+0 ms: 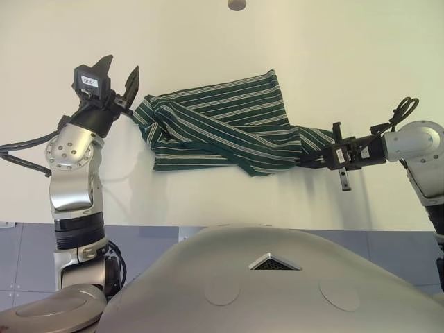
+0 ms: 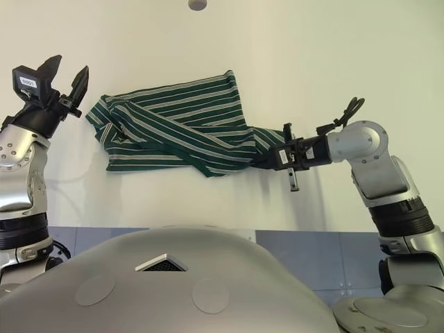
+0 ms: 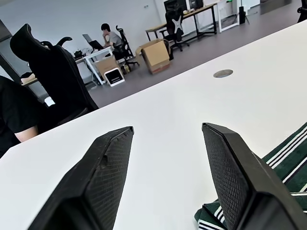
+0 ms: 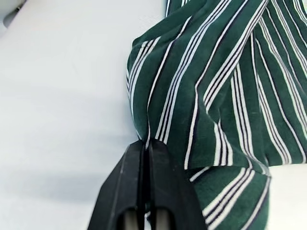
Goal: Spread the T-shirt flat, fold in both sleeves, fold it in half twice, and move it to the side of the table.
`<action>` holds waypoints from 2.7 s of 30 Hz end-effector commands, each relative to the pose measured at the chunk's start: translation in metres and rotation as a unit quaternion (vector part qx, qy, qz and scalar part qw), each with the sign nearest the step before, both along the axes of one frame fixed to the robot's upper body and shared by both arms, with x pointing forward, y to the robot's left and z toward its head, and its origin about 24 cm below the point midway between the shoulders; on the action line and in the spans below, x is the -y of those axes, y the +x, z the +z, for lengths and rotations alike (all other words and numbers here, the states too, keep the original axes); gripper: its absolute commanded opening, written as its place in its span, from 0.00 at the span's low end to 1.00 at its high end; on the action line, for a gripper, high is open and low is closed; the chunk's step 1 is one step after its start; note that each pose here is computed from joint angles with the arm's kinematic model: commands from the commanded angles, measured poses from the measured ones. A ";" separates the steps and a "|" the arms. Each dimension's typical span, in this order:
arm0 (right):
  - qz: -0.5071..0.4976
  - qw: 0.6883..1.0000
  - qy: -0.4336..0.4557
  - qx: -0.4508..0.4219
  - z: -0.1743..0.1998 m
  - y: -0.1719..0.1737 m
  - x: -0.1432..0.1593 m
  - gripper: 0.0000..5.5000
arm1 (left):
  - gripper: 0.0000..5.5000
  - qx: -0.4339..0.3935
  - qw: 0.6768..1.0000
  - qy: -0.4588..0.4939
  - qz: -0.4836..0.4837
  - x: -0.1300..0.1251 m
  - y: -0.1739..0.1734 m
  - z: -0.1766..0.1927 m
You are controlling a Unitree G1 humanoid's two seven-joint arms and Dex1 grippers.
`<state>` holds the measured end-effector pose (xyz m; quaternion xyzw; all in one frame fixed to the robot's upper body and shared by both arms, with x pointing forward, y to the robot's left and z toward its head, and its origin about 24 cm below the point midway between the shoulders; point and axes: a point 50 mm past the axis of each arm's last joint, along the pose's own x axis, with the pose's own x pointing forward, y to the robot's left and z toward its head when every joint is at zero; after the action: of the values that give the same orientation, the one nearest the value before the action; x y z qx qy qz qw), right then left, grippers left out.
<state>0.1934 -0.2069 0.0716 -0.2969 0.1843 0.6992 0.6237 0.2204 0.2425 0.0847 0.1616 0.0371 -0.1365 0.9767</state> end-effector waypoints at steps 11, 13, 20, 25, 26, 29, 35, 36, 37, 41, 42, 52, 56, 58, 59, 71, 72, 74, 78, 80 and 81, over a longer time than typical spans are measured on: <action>-0.058 0.997 0.040 -0.041 0.024 0.034 0.007 0.00 | 0.48 -0.167 0.874 0.310 -0.336 -0.035 0.001 -0.019; -0.063 0.996 0.048 -0.042 0.023 0.035 0.005 0.00 | 0.48 -0.142 0.872 0.328 -0.334 -0.033 0.006 -0.021; -0.058 0.996 0.048 -0.041 0.020 0.035 0.002 0.00 | 0.48 -0.094 0.880 0.321 -0.337 -0.022 0.012 -0.021; -0.052 0.997 0.049 -0.036 0.016 0.034 -0.003 0.00 | 0.48 -0.104 0.876 0.321 -0.345 -0.018 0.017 -0.029; -0.051 0.997 0.050 -0.036 0.015 0.033 -0.004 0.00 | 0.48 -0.102 0.876 0.320 -0.346 -0.016 0.019 -0.029; -0.049 0.997 0.050 -0.036 0.015 0.033 -0.005 0.00 | 0.38 -0.100 0.874 0.320 -0.351 -0.013 0.022 -0.029; -0.048 0.997 0.051 -0.038 0.014 0.031 -0.006 0.00 | 0.17 -0.097 0.875 0.313 -0.357 -0.009 0.022 -0.032; -0.047 0.997 0.051 -0.038 0.014 0.031 -0.007 0.00 | 0.15 -0.095 0.875 0.311 -0.358 -0.008 0.022 -0.031; -0.047 0.997 0.051 -0.038 0.014 0.031 -0.007 0.00 | 0.10 -0.094 0.876 0.310 -0.358 -0.008 0.022 -0.031; -0.057 0.996 0.054 -0.048 0.020 0.032 -0.003 0.00 | 0.00 -0.087 0.881 0.297 -0.358 -0.008 0.022 -0.026; -0.068 0.994 0.059 -0.057 0.030 0.035 0.003 0.00 | 0.00 -0.082 0.891 0.273 -0.354 -0.009 0.022 -0.018; -0.125 0.974 0.177 -0.070 0.129 0.062 0.027 0.00 | 0.00 -0.070 0.941 0.032 -0.329 -0.031 -0.011 0.081; -0.103 0.961 0.231 -0.111 0.159 0.047 0.030 0.00 | 0.00 -0.097 0.928 -0.008 -0.361 -0.027 -0.043 0.110; -0.086 0.955 0.252 -0.129 0.172 0.037 0.031 0.00 | 0.00 -0.092 0.922 -0.025 -0.376 -0.023 -0.058 0.133; -0.078 0.951 0.269 -0.129 0.182 0.034 0.031 0.00 | 0.00 -0.081 0.919 -0.032 -0.384 -0.021 -0.065 0.146; 0.011 0.897 0.442 0.002 0.307 0.009 0.034 0.00 | 0.00 0.105 0.897 -0.053 -0.425 -0.008 -0.101 0.271; 0.006 0.895 0.446 0.007 0.309 0.010 0.034 0.00 | 0.00 0.113 0.897 -0.054 -0.425 -0.007 -0.101 0.275; -0.014 0.892 0.452 0.007 0.304 0.018 0.036 0.00 | 0.00 0.108 0.902 -0.065 -0.412 -0.009 -0.091 0.270; -0.109 0.926 0.360 -0.034 0.236 0.056 0.033 0.00 | 0.00 0.011 0.935 -0.085 -0.345 -0.020 -0.039 0.205; -0.150 0.940 0.302 -0.054 0.195 0.075 0.031 0.00 | 0.00 -0.052 0.945 -0.061 -0.317 -0.023 -0.014 0.164; -0.170 0.944 0.277 -0.056 0.176 0.087 0.028 0.00 | 0.00 -0.073 0.949 -0.045 -0.302 -0.026 0.000 0.145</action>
<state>0.2651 -0.2392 0.2753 -0.0143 0.0288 0.6374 0.7699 0.1999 0.2649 0.2605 0.0924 0.0067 -0.4520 0.8872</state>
